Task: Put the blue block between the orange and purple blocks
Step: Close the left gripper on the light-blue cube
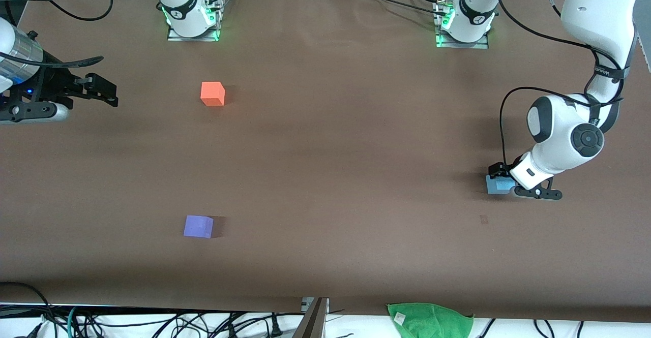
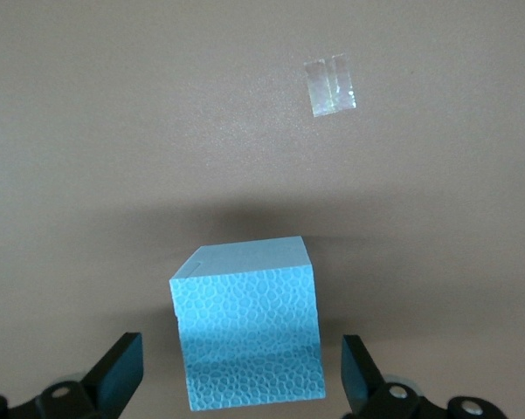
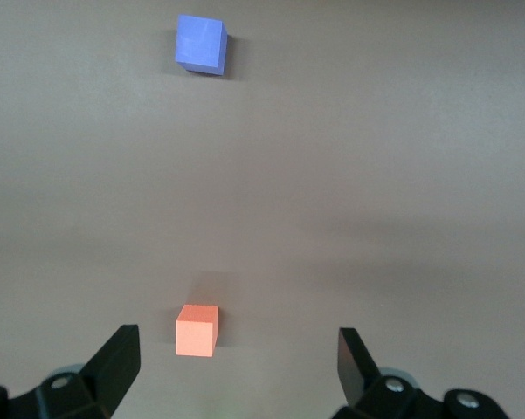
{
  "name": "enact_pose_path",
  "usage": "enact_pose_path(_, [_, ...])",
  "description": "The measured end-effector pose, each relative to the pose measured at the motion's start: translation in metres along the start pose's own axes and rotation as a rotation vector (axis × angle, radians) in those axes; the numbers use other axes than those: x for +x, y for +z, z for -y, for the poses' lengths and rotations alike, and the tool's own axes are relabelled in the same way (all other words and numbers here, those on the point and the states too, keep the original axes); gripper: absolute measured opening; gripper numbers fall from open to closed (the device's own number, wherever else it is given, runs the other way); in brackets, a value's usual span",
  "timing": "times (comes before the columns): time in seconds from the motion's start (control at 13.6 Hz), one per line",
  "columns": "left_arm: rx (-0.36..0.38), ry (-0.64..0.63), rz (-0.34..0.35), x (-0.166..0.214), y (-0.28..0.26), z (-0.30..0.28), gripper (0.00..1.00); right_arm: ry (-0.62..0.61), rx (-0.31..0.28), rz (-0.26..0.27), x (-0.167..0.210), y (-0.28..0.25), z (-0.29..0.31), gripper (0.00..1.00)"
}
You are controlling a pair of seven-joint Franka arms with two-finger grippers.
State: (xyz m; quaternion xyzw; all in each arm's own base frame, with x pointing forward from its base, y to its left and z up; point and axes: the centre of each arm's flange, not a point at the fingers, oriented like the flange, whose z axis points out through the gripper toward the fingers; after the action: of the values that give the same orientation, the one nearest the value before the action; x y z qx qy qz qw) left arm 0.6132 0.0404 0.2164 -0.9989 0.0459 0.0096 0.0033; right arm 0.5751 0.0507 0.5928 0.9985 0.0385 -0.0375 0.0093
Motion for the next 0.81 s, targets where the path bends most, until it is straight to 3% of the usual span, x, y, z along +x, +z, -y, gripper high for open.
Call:
enact_pose_path(0.59, [-0.025, -0.033, -0.017, 0.000, 0.026, -0.002, 0.96, 0.000, 0.000, 0.013, -0.001, 0.001, 0.000, 1.00])
enact_pose_path(0.81, [-0.025, -0.031, -0.016, 0.000, 0.029, -0.003, 0.67, 0.000, 0.000, 0.014, -0.001, 0.001, 0.000, 1.00])
